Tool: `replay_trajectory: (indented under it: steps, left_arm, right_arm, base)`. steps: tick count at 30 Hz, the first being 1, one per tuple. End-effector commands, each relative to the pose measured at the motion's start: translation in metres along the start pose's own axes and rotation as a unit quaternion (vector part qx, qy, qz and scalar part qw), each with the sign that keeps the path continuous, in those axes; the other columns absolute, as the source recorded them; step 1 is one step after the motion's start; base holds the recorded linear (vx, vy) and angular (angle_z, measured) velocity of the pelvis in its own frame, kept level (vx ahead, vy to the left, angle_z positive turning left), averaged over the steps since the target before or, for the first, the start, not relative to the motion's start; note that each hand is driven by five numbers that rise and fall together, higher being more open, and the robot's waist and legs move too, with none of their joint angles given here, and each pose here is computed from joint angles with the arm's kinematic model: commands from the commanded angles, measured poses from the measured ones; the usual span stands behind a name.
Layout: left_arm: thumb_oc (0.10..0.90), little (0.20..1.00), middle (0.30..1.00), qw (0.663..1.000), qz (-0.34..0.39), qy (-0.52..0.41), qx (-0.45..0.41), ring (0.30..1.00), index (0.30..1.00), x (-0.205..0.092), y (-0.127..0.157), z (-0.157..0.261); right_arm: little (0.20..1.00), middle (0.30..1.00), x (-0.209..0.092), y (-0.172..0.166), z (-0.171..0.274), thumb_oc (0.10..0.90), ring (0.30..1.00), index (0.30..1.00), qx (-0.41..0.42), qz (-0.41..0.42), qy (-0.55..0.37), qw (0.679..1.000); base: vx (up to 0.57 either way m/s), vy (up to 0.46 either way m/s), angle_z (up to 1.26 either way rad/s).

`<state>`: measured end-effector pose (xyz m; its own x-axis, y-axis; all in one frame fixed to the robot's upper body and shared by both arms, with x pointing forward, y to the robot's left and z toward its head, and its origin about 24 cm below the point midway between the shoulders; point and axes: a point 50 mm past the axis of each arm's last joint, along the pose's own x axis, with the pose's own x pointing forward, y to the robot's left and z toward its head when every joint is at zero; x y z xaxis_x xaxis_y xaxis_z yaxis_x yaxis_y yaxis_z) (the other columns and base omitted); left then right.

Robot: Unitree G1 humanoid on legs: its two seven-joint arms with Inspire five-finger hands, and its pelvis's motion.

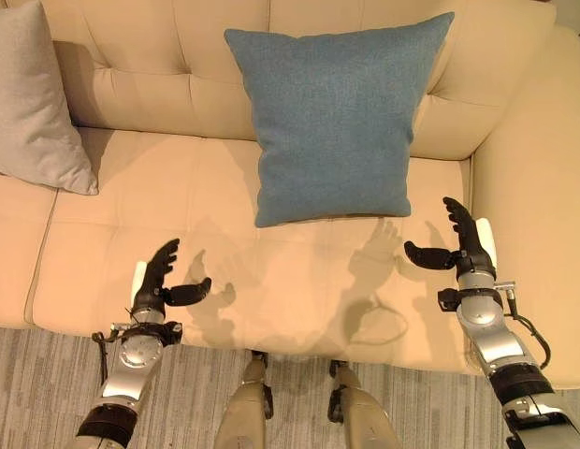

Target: Pick up all the scattered cushions and arrange them neatly on the sofa.

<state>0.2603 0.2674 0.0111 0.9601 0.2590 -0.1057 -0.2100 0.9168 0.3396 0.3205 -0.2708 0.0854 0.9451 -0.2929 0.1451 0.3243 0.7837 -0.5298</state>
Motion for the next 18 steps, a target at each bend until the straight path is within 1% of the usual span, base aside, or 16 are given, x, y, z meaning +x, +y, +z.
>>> replay_trajectory:
  steps: [1, 6, 11, 12, 13, 14, 18]
  left_arm:
    - [0.8, 0.9, 0.9, 0.997, 0.022, -0.063, -0.04, 0.9, 0.9, 0.008, 0.015, 0.021]
    - [0.8, 0.9, 0.9, 0.997, 0.021, -0.036, -0.069, 0.9, 0.9, -0.005, 0.014, 0.003]
    - [0.8, 0.9, 0.9, 0.994, 0.014, 0.002, -0.109, 0.9, 0.9, -0.022, 0.006, -0.02]
    - [0.8, 0.9, 0.9, 0.994, 0.014, 0.002, -0.109, 0.9, 0.9, -0.022, 0.006, -0.02]
    - [0.8, 0.9, 0.9, 0.993, 0.007, 0.012, -0.117, 0.9, 0.9, -0.027, 0.001, -0.025]
    - [0.8, 0.9, 0.9, 0.993, 0.002, 0.017, -0.119, 0.9, 0.9, -0.028, -0.001, -0.027]
    - [0.8, 0.9, 0.9, 0.993, -0.008, 0.026, -0.119, 0.9, 0.9, -0.03, -0.007, -0.031]
  right_arm:
    - [0.9, 0.9, 0.025, -0.019, 0.041, 0.8, 0.9, 0.9, 0.038, -0.051, -0.072, 0.995]
    - [0.9, 0.9, 0.039, -0.034, 0.048, 0.8, 0.9, 0.9, 0.061, -0.088, -0.064, 0.992]
    - [0.9, 0.9, 0.054, -0.054, 0.068, 0.8, 0.9, 0.9, 0.109, -0.135, -0.078, 0.982]
    - [0.636, 0.636, 0.054, -0.054, 0.068, 0.624, 0.636, 0.636, 0.109, -0.135, -0.078, 0.982]
    - [0.455, 0.455, 0.057, -0.058, 0.077, 0.504, 0.455, 0.455, 0.12, -0.14, -0.093, 0.978]
    - [0.3, 0.3, 0.058, -0.058, 0.079, 0.4, 0.3, 0.3, 0.121, -0.138, -0.098, 0.978]
    - [0.3, 0.3, 0.057, -0.054, 0.089, 0.4, 0.3, 0.3, 0.134, -0.13, -0.119, 0.975]
  base:
    - [0.0, 0.0, 0.0]
    - [0.03, -0.012, 0.08]
    - [0.04, -0.004, 0.14]
    - [0.04, 0.014, 0.13]
    - [0.02, 0.015, 0.12]
    - [0.03, 0.023, 0.16]
    - [0.02, 0.008, 0.16]
